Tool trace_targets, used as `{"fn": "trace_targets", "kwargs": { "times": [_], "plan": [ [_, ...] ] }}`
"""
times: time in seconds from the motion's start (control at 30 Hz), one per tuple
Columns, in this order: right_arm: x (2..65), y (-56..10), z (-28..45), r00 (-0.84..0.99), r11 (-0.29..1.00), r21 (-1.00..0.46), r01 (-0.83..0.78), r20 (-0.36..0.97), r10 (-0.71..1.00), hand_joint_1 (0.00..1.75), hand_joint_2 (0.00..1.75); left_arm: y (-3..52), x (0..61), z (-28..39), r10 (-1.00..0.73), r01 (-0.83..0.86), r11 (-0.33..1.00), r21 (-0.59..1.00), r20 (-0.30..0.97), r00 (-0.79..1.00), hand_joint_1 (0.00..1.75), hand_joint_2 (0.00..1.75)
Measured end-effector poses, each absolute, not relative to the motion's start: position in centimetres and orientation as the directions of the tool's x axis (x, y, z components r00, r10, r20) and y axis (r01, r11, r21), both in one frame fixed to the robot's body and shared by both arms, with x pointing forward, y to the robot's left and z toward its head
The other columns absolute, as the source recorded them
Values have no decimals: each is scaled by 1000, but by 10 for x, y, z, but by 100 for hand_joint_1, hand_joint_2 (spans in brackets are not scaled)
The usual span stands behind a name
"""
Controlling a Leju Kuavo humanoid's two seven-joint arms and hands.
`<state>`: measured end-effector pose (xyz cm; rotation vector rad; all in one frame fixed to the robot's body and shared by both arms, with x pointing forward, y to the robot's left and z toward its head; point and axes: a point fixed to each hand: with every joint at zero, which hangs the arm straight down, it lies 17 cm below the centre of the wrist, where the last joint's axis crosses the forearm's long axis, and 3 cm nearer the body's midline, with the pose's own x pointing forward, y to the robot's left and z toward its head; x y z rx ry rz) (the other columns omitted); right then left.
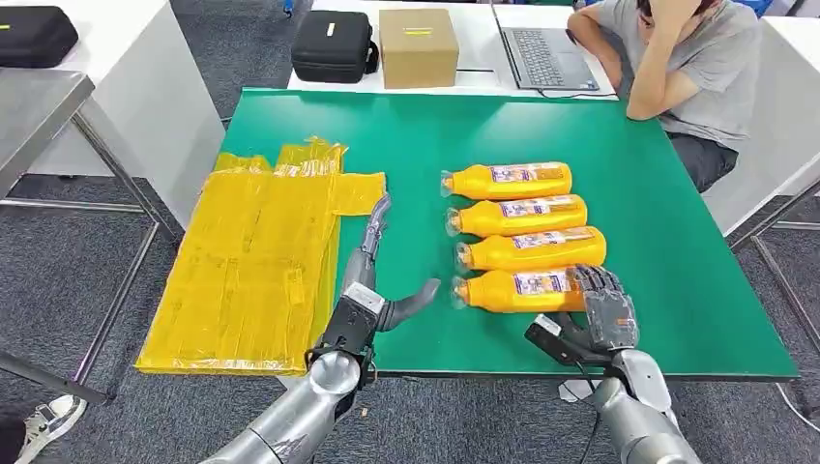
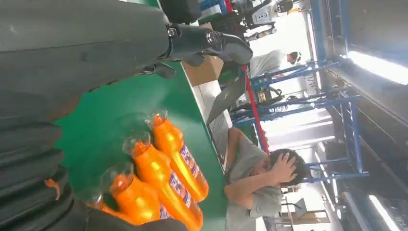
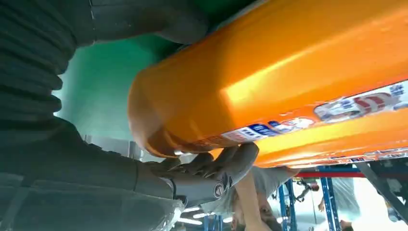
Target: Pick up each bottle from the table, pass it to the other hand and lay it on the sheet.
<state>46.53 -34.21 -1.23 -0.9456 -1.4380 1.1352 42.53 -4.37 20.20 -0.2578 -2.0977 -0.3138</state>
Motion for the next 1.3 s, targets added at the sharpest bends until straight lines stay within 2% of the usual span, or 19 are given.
{"fn": "trace_targets", "kwargs": {
  "times": [0.53, 0.67, 0.87, 1.0, 1.13, 1.3],
  "plan": [
    [471, -342, -15, -171, 239, -969, -64, 246, 954, 175, 175, -41, 426, 200, 50, 300, 946, 125, 856, -515, 0, 175],
    [471, -339, -11, -179, 309, -949, -52, 314, 932, 175, 175, -41, 426, 199, 47, 297, 946, 126, 856, -514, 0, 175],
    [470, -336, -10, -186, 333, -942, -49, 336, 923, 175, 175, -40, 426, 199, 47, 296, 947, 126, 857, -513, 0, 175],
    [468, -328, -3, -198, 455, -890, -25, 451, 870, 175, 175, -38, 428, 199, 41, 285, 950, 126, 857, -514, 0, 175],
    [467, -330, 13, -147, 660, -748, 69, 647, 748, 175, 175, -36, 429, 199, 37, 277, 953, 125, 857, -514, 0, 175],
    [461, -330, 28, -148, 747, -645, 161, 732, 665, 175, 175, -36, 429, 199, 37, 276, 953, 125, 857, -514, 0, 175]
  ]
}}
